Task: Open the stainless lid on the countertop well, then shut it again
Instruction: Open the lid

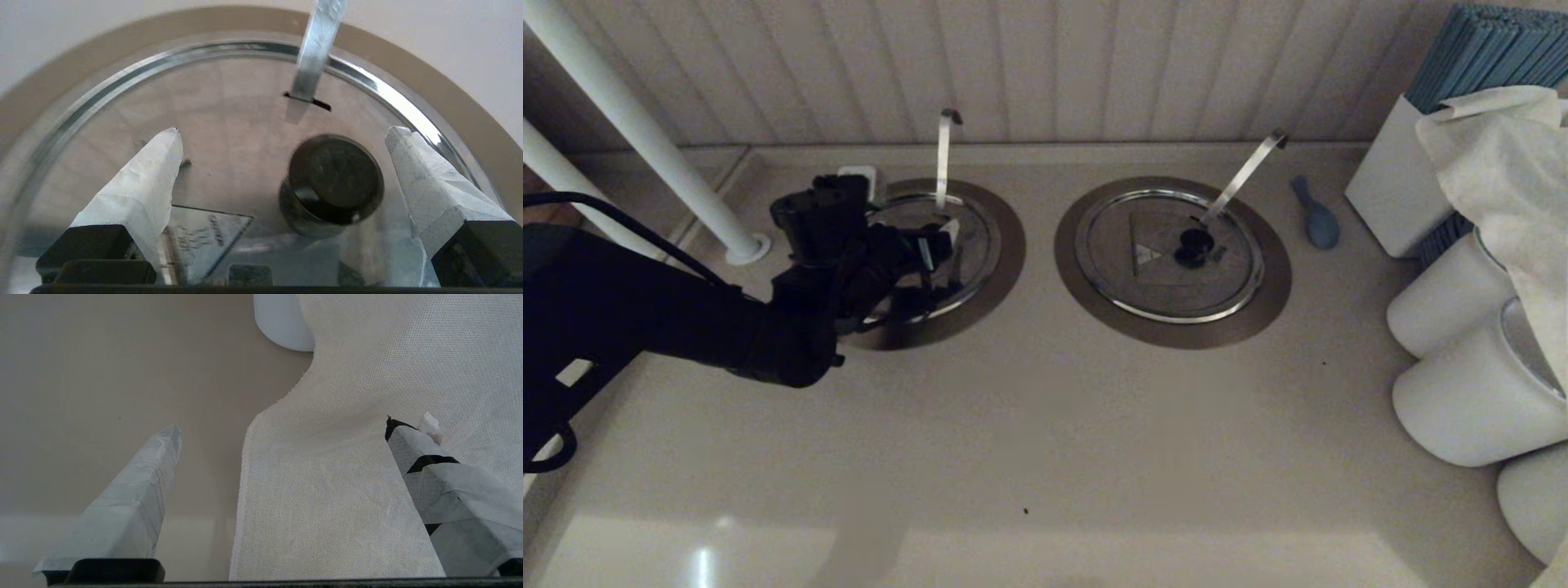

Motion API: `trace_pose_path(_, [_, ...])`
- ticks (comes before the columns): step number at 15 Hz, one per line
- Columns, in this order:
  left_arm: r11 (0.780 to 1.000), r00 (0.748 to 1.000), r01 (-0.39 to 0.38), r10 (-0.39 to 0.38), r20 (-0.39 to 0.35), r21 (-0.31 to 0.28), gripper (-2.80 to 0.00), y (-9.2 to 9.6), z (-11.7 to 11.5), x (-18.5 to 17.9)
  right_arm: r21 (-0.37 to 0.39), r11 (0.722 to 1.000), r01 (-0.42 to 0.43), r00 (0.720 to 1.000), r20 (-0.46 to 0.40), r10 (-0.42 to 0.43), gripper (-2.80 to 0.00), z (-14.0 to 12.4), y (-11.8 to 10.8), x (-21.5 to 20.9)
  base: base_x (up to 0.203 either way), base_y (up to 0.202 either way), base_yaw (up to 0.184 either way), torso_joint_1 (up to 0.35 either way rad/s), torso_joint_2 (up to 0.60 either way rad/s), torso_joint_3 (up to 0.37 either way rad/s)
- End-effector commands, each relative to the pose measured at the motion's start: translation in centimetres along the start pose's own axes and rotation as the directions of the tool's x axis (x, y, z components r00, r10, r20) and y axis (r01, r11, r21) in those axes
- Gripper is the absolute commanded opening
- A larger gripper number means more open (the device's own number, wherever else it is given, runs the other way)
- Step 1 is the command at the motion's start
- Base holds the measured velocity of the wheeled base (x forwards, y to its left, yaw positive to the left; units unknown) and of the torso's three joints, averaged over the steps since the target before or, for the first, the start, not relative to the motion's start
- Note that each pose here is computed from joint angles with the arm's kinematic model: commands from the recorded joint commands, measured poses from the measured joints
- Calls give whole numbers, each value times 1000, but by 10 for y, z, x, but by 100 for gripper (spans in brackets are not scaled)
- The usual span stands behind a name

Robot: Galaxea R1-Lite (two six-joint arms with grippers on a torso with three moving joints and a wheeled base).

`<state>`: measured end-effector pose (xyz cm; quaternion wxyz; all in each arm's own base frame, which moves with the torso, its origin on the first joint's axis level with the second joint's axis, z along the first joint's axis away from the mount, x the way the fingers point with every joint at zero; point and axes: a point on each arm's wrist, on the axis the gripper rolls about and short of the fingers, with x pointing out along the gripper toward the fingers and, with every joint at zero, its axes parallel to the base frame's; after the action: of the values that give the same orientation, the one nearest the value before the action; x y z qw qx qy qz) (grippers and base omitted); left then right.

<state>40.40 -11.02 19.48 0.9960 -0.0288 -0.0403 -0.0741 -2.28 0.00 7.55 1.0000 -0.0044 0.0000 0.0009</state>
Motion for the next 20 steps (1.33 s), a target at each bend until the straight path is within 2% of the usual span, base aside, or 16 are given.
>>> trace_pose_path(1, [1000, 1000, 1, -1, 14, -3, 0, 0, 4, -2, 0, 1000, 0, 1000, 0, 0, 0, 0, 0, 0, 0, 0, 0, 0, 0, 0])
trace_pose_path(6, [1000, 1000, 2, -2, 1, 3, 0, 0, 0, -3, 0, 1000, -1, 1000, 0, 1, 0, 0, 0, 0, 0, 0, 0, 0, 0, 0])
trace_pose_path(7, [1000, 1000, 3, -3, -14, 12, 0, -1, -4, -4, 0, 1000, -1, 1000, 0, 1, 0, 0, 0, 0, 0, 0, 0, 0, 0, 0])
trace_pose_path(9, [998, 1000, 1, 1, -25, 68, 0, 0, -9, -3, 0, 1000, 0, 1000, -1, 0, 0, 0, 0, 0, 0, 0, 0, 0, 0, 0])
trace_pose_path(13, [997, 999, 2, 1, -44, 75, 0, -1, -18, 1, 0, 1000, 0, 1000, 0, 0, 0, 0, 0, 0, 0, 0, 0, 0, 0, 0])
trace_pose_path(20, [997, 1000, -16, 17, -18, 70, 0, 4, -9, 1, 0, 1000, -1, 1000, 0, 1, 0, 0, 0, 0, 0, 0, 0, 0, 0, 0])
